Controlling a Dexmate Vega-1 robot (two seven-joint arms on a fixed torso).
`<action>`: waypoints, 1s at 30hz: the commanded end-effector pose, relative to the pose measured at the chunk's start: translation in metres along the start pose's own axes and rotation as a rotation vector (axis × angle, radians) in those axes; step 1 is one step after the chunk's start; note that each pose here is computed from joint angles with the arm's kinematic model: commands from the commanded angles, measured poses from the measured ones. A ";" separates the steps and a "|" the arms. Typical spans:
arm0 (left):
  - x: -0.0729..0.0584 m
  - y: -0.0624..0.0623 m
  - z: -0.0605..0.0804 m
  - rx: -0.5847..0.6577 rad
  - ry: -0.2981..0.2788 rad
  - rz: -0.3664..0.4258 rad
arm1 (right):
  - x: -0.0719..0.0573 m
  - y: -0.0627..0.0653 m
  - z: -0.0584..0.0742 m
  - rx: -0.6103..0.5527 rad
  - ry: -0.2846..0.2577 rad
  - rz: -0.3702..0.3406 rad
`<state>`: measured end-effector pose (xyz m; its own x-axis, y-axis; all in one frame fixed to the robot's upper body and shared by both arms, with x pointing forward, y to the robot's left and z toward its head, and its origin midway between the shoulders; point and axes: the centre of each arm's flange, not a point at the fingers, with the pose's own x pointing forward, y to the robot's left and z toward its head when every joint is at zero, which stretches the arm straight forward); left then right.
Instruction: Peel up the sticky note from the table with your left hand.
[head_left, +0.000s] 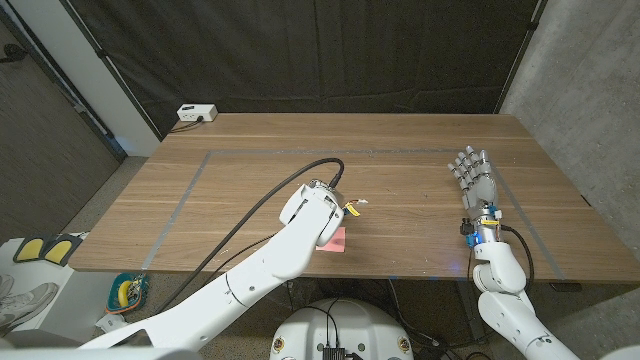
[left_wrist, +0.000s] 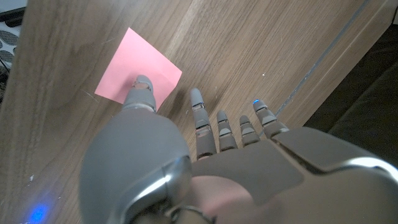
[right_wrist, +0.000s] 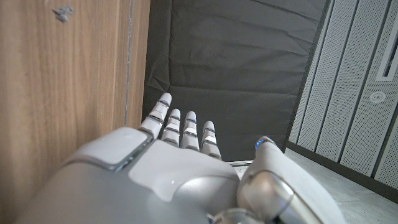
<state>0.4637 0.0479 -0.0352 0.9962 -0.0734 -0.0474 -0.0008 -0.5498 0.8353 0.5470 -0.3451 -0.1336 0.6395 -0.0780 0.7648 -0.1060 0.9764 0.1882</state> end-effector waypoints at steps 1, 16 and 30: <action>0.012 -0.003 0.000 -0.014 -0.030 -0.040 | 0.001 0.000 0.003 -0.012 -0.009 -0.006; 0.018 -0.002 0.008 -0.037 -0.157 -0.074 | 0.001 -0.003 0.003 -0.010 -0.022 -0.011; 0.010 0.002 0.007 0.002 -0.068 -0.020 | -0.003 -0.007 -0.001 0.005 -0.027 -0.030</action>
<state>0.4780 0.0402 -0.0408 0.9777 -0.1386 -0.1579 0.0590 -0.5406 0.8392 0.5461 -0.3498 -0.1336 0.6231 -0.1003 0.7757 -0.0884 0.9764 0.1972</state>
